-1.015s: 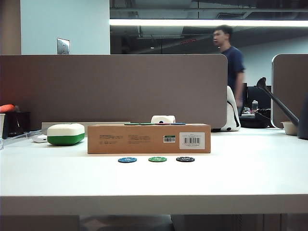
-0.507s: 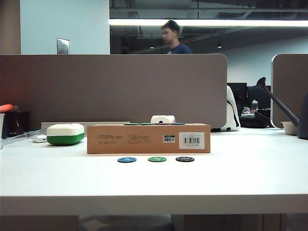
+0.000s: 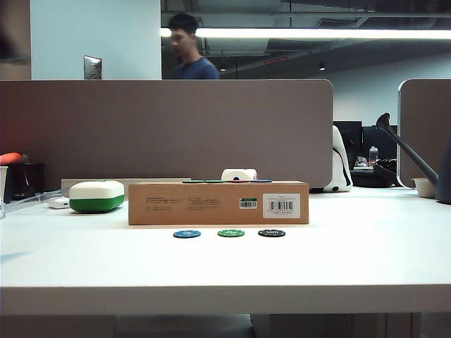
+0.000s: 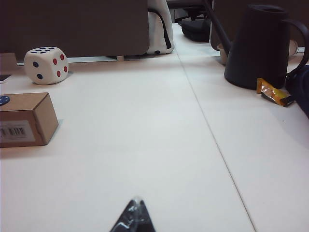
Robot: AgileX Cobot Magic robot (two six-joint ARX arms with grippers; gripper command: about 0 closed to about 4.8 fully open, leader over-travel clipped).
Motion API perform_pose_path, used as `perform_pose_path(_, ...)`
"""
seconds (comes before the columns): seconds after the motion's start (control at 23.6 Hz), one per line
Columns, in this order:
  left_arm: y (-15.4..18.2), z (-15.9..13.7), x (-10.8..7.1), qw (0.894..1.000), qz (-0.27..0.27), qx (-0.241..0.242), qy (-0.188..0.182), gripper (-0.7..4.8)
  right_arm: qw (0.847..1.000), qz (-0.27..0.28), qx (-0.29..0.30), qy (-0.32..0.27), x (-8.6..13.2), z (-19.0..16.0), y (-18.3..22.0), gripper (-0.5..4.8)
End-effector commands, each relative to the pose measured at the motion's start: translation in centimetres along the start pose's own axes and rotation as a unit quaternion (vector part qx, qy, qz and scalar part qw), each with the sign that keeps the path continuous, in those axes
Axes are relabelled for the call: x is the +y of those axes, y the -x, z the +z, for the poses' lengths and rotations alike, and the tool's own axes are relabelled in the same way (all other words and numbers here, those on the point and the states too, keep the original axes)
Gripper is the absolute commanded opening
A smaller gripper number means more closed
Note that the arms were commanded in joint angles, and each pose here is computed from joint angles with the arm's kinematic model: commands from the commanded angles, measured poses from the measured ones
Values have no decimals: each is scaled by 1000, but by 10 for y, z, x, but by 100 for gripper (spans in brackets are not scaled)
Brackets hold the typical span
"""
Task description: Push the chip, whose value equals the sum of all the chip values on the rectangular box, forward next to the box.
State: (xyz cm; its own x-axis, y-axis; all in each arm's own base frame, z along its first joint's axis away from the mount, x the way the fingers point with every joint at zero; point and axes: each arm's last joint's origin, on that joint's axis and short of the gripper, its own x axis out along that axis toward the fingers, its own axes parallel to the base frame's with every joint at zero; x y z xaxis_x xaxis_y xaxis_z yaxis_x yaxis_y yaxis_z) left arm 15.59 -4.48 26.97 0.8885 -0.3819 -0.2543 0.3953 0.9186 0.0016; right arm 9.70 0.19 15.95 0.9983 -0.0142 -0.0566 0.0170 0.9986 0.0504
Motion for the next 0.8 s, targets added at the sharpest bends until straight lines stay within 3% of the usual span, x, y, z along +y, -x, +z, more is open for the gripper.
perform_pose_path(0.04,-42,23,-15,997,-69,20,-12,-5,1000,4,-6,-28,0,0,0,-5)
perform_pose_path(0.21,-107,37,-28,992,-99,79,-15,-5,993,20,-3,-119,1,0,0,-5)
perform_pose_path(0.42,-159,43,-28,990,-99,97,-14,-5,976,83,15,-199,5,0,0,-5)
perform_pose_path(0.8,-166,39,-40,985,-139,105,-15,-5,957,112,-5,-268,6,7,1,-5)
